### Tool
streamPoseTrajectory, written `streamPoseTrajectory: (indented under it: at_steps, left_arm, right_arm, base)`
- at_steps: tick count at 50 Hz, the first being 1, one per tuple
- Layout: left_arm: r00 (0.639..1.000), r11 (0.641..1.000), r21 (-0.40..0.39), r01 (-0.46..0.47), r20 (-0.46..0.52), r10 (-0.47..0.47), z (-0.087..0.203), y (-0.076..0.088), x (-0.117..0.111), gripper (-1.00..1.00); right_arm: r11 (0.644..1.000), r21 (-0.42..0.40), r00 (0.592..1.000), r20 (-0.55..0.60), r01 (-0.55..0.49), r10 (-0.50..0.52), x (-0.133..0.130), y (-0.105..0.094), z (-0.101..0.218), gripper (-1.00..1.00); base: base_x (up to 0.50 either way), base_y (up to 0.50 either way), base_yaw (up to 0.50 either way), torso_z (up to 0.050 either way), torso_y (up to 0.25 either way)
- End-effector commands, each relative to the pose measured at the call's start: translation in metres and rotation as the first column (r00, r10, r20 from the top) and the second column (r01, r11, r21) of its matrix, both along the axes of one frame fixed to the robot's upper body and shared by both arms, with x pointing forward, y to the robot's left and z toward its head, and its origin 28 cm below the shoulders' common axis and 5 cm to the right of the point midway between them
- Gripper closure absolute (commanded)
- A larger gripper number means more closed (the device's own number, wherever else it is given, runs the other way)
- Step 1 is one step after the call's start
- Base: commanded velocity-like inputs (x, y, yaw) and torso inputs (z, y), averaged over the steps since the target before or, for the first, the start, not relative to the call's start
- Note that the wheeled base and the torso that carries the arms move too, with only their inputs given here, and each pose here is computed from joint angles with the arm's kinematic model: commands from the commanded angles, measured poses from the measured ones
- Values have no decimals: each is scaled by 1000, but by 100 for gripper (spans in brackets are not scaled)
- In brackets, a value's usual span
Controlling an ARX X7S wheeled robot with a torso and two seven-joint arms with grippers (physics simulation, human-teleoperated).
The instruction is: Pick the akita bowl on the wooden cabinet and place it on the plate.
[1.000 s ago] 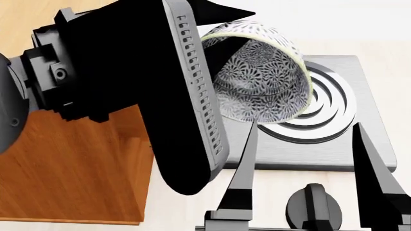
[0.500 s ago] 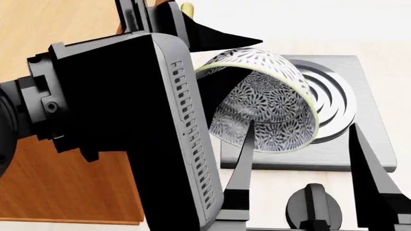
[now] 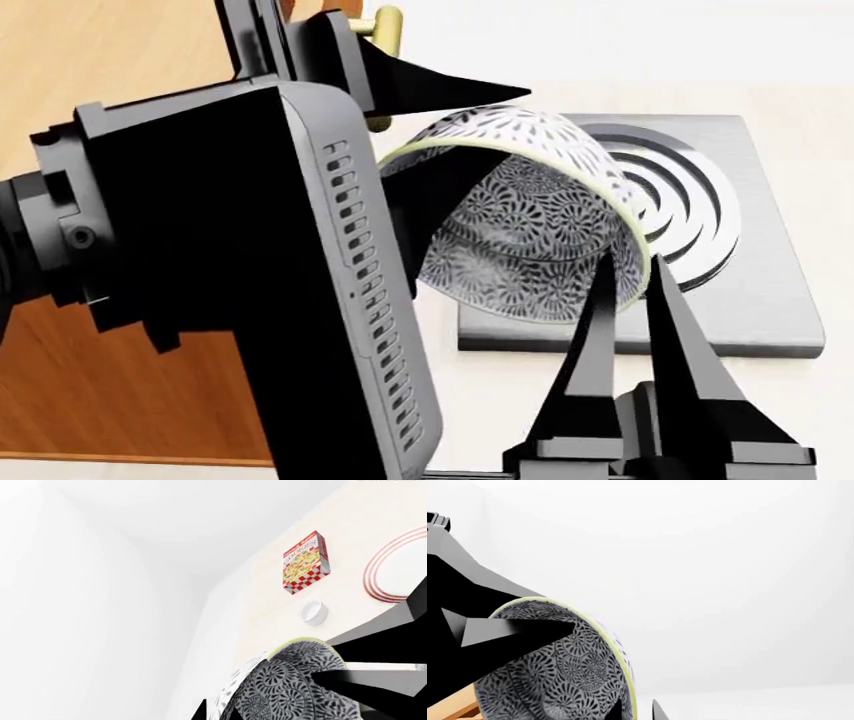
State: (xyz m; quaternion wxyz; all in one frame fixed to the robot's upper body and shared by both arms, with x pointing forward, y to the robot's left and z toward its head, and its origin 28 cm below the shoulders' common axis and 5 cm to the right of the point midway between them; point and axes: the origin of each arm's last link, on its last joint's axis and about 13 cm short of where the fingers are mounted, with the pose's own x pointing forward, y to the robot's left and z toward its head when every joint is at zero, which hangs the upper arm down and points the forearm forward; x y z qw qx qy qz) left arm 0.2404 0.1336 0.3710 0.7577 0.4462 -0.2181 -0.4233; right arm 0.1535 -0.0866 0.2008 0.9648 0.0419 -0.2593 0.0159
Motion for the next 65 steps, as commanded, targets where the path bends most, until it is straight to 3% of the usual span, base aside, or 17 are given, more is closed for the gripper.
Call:
streamPoseTrajectory:
  at_steps: [1,23,24,51,56,58,65]
  left_arm:
    - [1000,1000,-23,-12,23,12,2,2,0,100]
    - [1000,999,-33,-23,19,24,0,3,2,100]
    - [999,999,-34,-30,21,31,0,3,3,-100]
    - [999,999,-12,-35,3,35,-3,3,4,-100]
    - [1000,1000,-5,-28,-12,28,-4,4,4,-100]
    - [999,999,-8,-36,-14,36,-4,4,4,-100]
    - [999,999,-25,-40,-32,39,-2,4,4,-100]
  right_arm:
    - [1000,9,1000,1,-3,3,0,0,0,100]
    - [999,-13,999,-5,34,-34,-1,1,2,100]
    - [999,-21,999,-18,40,-41,-1,1,2,100]
    - [997,31,997,-24,76,-75,2,-3,5,100]
    - [986,75,989,-40,146,-143,5,-10,6,100]
    - [973,71,975,-44,220,-217,8,-13,5,100]
    - [954,92,958,-53,285,-281,9,-20,5,100]
  base:
    - [0,0,0,0,0]
    - [0,0,0,1,0]
    - [0,0,0,0,0]
    - [0,0,0,0,0]
    - [0,0,0,0,0]
    - [0,0,0,0,0]
    - [0,0,0,0,0]
